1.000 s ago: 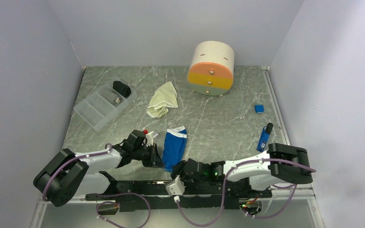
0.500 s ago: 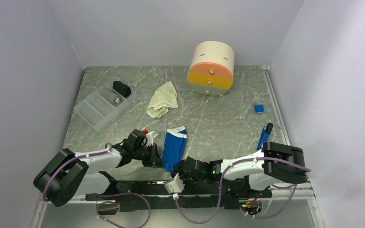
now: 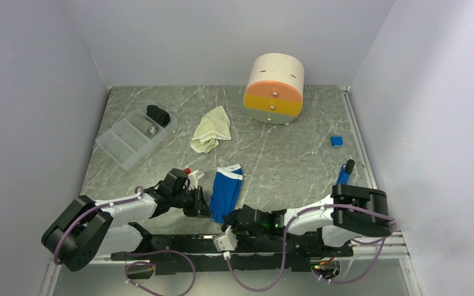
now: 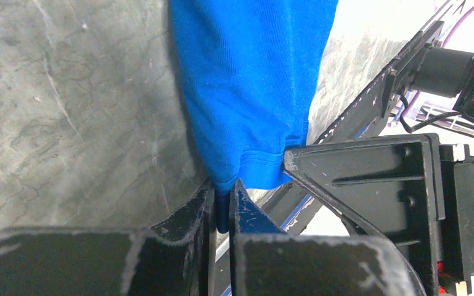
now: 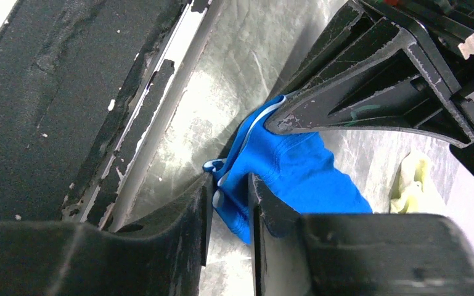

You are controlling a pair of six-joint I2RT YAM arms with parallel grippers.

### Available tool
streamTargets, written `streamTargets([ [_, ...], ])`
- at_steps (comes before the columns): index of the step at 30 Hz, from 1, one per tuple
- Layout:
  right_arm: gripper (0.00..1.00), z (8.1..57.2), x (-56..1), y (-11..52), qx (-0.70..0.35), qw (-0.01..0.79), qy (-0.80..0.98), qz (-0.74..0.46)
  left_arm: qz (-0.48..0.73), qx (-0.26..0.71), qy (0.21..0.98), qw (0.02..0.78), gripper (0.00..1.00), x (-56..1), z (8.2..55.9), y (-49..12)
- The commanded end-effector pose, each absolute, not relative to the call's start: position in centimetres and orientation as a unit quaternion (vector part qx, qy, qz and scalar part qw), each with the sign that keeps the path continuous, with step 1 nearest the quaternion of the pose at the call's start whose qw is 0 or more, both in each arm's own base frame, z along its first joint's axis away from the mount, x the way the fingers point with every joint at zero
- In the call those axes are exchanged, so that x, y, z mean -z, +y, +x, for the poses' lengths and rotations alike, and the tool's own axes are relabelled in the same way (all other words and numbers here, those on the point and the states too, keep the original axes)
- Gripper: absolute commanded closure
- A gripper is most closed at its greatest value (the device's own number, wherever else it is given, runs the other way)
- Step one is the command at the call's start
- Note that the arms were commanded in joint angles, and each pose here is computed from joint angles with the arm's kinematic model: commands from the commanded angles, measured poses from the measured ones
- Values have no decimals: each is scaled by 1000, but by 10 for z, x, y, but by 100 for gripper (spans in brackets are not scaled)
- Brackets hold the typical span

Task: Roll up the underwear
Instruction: Roll the underwear to the center of the board.

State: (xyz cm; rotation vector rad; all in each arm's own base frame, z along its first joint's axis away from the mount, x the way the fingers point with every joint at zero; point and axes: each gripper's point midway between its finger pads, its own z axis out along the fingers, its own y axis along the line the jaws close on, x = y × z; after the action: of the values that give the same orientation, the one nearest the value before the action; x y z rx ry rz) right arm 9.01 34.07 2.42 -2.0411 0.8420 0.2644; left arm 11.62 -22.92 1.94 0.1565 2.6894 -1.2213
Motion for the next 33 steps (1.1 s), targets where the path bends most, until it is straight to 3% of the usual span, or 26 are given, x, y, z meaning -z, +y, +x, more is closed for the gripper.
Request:
streamTargets([
  [1,73,90,-27,350,-118,461,336,-813,48,390,917,69,92,-3,104,-218],
  [6,90,91,-24,344,-114,454,349,-812,37,381,921,78,88,-2,105,-214],
  [9,96,91,-32,347,-138,460,366,-797,30,381,920,86,78,-4,107,-213],
  [14,99,97,-57,357,-238,465,424,-740,27,377,919,113,37,-15,117,-212],
  [18,98,99,-76,360,-312,474,452,-688,7,366,911,191,14,-40,141,-207],
  [22,97,96,-86,360,-380,473,469,-642,-21,372,897,238,11,-60,157,-206],
  [33,96,99,-95,358,-517,408,584,-474,-45,413,868,273,14,-80,164,-212],
])
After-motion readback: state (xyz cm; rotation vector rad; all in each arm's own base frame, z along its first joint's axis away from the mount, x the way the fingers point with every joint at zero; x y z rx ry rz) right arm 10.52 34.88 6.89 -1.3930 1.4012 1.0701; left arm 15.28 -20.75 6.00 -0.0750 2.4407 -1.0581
